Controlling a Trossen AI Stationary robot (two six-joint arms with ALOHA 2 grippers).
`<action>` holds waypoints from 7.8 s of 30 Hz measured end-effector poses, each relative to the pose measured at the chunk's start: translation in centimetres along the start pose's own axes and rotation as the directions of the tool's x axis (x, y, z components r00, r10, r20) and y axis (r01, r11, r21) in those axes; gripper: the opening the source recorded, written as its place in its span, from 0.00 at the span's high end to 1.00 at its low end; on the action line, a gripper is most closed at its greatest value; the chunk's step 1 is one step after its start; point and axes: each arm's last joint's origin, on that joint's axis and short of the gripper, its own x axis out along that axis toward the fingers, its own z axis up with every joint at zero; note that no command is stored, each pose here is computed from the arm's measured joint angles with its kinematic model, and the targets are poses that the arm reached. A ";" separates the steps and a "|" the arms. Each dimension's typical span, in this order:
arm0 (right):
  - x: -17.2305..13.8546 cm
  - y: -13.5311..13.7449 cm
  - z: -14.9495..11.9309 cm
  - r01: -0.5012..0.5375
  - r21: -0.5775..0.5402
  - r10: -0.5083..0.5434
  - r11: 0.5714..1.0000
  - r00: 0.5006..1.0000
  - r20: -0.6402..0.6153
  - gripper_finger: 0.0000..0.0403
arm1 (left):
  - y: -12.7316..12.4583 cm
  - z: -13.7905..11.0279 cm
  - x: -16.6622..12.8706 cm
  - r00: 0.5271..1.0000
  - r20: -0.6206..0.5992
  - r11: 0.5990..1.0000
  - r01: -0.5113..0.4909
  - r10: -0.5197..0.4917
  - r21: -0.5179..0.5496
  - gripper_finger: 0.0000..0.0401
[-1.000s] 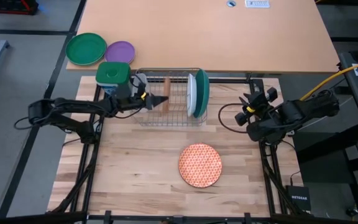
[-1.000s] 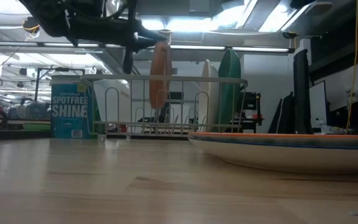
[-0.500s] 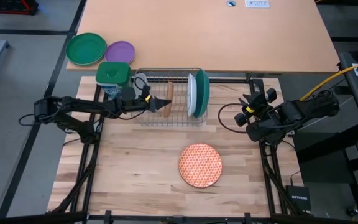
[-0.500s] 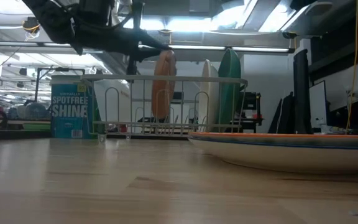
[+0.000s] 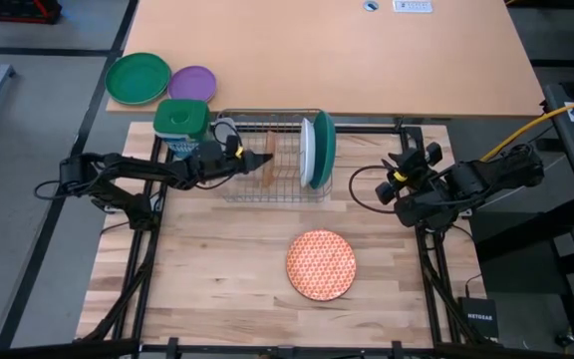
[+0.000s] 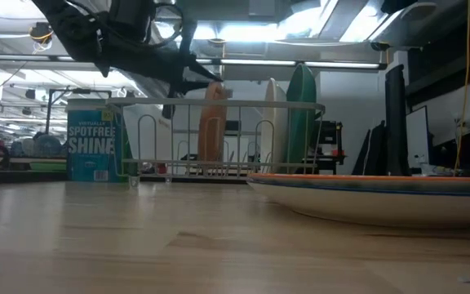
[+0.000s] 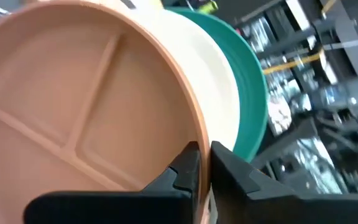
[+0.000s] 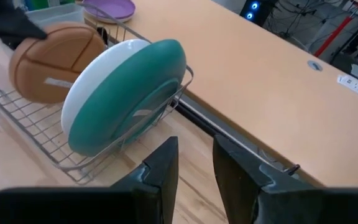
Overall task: Sort dishes
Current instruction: Put the brown plate in the dish rack, then put the orange patterned plate in the dish rack
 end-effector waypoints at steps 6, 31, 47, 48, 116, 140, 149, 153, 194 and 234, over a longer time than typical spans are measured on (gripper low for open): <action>0.0 0.0 0.0 -0.008 0.000 0.008 1.000 1.000 -0.013 0.74 | 0.5 0.6 0.0 0.999 0.037 0.998 -0.027 0.029 -0.050 0.88; 0.0 0.1 -0.2 -0.036 0.000 0.036 0.999 0.997 -0.063 0.74 | 1.5 2.3 0.0 0.986 0.143 0.980 -0.111 0.088 0.164 0.68; 0.0 0.3 -0.2 -0.057 0.005 0.057 0.998 0.995 -0.087 0.74 | 1.6 2.5 0.0 0.984 0.152 0.875 -0.153 0.093 0.459 0.68; 0.0 0.3 -0.2 -0.064 0.010 0.064 0.998 0.994 -0.090 0.74 | 1.6 2.5 0.0 0.984 0.151 0.865 -0.155 0.093 0.478 0.68; -0.1 0.8 -0.3 -0.143 0.048 0.150 0.988 0.972 -0.180 0.74 | 2.5 2.1 -0.2 0.932 0.244 0.635 -0.361 0.267 0.683 0.40; 0.1 1.4 -0.5 -0.160 0.038 0.164 0.986 0.959 -0.229 0.74 | 1.0 3.1 -1.4 0.926 0.304 0.667 -0.373 0.223 0.645 0.40; 0.2 1.9 -0.7 -0.170 0.028 0.171 0.985 0.949 -0.265 0.74 | -0.2 3.3 -1.5 0.941 0.320 0.702 -0.302 0.110 0.645 0.40; 0.2 1.9 -0.7 -0.174 0.030 0.176 0.984 0.946 -0.273 0.74 | -2.3 2.9 -2.0 0.964 0.254 0.684 -0.137 -0.073 0.717 0.40; 10.6 16.8 -14.9 -0.136 -0.008 0.080 0.991 0.626 -0.776 0.74 | -3.4 -19.0 -4.6 0.746 -0.655 -0.030 0.657 -0.122 0.754 0.50; 11.4 20.8 -13.9 -0.311 0.278 0.417 0.909 0.678 -0.606 0.74 | -1.6 -22.2 -6.5 0.659 -0.750 -0.412 0.697 0.047 0.587 0.50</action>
